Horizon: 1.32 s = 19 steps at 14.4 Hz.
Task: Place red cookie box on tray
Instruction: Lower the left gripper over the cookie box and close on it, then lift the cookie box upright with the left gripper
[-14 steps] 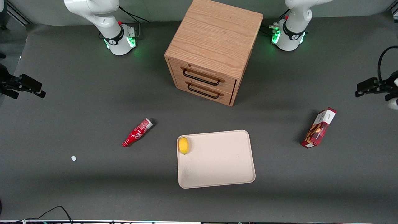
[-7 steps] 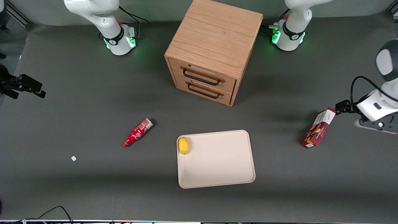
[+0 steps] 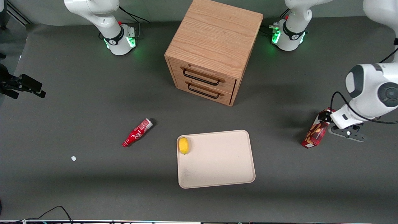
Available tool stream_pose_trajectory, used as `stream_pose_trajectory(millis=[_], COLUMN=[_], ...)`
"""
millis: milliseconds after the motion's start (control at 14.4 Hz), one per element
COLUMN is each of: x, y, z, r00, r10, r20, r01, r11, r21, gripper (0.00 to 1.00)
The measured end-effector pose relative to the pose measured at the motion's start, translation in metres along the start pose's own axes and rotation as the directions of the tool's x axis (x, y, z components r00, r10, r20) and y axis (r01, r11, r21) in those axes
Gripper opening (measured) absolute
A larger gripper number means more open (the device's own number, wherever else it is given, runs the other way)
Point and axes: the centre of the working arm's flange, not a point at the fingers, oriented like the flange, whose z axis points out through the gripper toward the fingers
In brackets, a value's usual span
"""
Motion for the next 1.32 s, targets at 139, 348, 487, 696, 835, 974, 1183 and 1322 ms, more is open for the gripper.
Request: stream_pose_trajectory(millis=[139, 348, 487, 696, 835, 974, 1183, 1322], x=[-0.007, -0.012, -0.014, -0.016, -0.016, -0.015, -0.014, -0.014], y=[0.010, 0.018, 0.016, 0.012, 0.012, 0.011, 0.011, 0.010], z=[0.029, 0.054, 0.062, 0.071, 0.071, 0.070, 0.070, 0.069], r00=[0.999, 0.999, 0.999, 0.999, 0.999, 0.999, 0.999, 0.999], r10=[0.020, 0.031, 0.027, 0.021, 0.022, 0.022, 0.023, 0.022], r20=[-0.027, -0.040, -0.043, -0.042, -0.043, -0.046, -0.047, -0.048], r01=[-0.020, -0.032, -0.027, -0.022, -0.022, -0.023, -0.023, -0.023], r11=[1.000, 0.999, 1.000, 1.000, 1.000, 1.000, 1.000, 1.000], r21=[-0.004, -0.013, -0.015, -0.016, -0.016, -0.015, -0.014, -0.013], gripper=[1.00, 1.00, 1.00, 0.96, 0.76, 0.52, 0.24, 0.19])
